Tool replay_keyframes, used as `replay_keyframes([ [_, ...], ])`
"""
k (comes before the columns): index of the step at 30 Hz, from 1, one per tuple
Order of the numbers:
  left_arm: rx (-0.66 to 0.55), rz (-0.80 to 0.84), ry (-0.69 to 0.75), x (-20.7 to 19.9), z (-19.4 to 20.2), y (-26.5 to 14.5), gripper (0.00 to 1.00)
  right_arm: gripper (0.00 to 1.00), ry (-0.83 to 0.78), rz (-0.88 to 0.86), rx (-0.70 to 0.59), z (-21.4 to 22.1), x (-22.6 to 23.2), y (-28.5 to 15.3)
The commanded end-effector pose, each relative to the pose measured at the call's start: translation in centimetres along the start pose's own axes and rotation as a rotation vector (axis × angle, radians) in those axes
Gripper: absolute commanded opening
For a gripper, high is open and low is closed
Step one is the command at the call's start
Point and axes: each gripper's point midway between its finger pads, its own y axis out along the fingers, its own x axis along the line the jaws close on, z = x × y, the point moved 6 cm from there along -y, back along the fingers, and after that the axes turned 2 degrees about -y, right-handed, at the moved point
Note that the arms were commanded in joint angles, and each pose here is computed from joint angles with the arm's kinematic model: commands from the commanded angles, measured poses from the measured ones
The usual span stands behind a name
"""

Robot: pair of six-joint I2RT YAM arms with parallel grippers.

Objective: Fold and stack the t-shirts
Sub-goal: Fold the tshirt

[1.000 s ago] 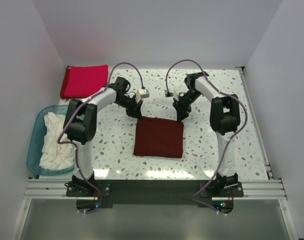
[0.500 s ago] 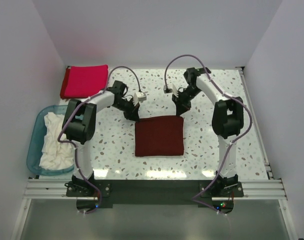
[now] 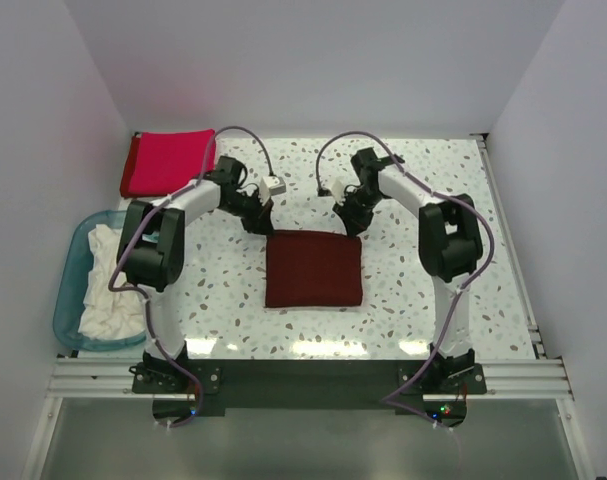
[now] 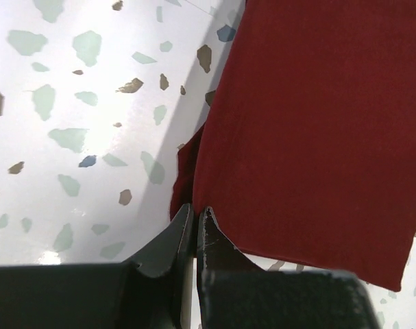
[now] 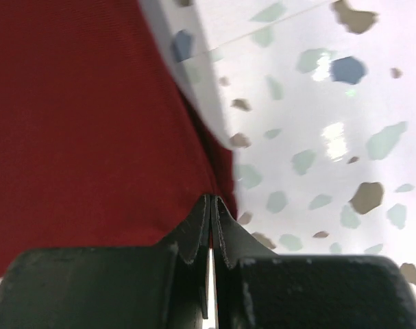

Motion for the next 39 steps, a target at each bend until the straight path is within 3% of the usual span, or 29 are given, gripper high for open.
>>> replay_keyframes([
  [1, -0.051, -0.082, 0.023, 0.7, -1.1, -2.7, 0.00, 0.00, 0.067, 0.203, -0.009, -0.4, -3.1, 0.2],
  [8, 0.008, -0.208, -0.083, 4.5, 1.6, -1.4, 0.00, 0.00, 0.104, 0.268, -0.030, -1.0, -3.9, 0.0],
  [15, 0.013, -0.293, -0.144, 7.6, 1.4, -0.3, 0.00, 0.00, 0.117, 0.407, -0.113, -3.2, -6.0, -1.5],
  [17, 0.009, -0.346, -0.151, 8.4, 1.0, -0.7, 0.12, 0.00, 0.117, 0.446, -0.147, -4.1, -6.9, -2.0],
  [18, -0.003, -0.354, -0.165, 8.7, 0.9, -1.2, 0.33, 0.24, 0.126, 0.451, -0.162, -4.6, -7.0, -2.3],
  [20, -0.068, -0.366, -0.168, 8.2, -0.7, -2.8, 0.44, 0.56, 0.137, 0.469, -0.203, -5.8, -7.1, -4.3],
  [23, -0.196, -0.368, -0.092, 5.3, -3.6, -5.8, 0.73, 0.76, 0.135, 0.441, -0.319, -7.5, -5.1, -8.1],
  [24, -0.256, -0.379, -0.054, 3.5, -4.8, -7.4, 0.87, 0.79, 0.138, 0.418, -0.349, -7.8, -4.2, -9.1],
  [27, -0.344, -0.290, -0.091, -0.8, -5.9, -8.7, 0.98, 0.86, 0.134, 0.245, -0.425, -8.0, 0.3, -11.0],
  [32, -0.377, -0.029, -0.217, -9.3, -5.0, -5.5, 1.00, 0.98, 0.220, -0.180, -0.463, -5.5, 8.9, -9.2],
  [35, -0.393, 0.126, -0.270, -13.9, -4.4, -3.0, 1.00, 0.99, 0.284, -0.365, -0.416, -4.1, 12.1, -7.3],
  [39, -0.364, 0.225, -0.359, -16.5, -1.7, -0.1, 1.00, 0.99, 0.384, -0.537, -0.343, -2.6, 14.2, -4.7],
])
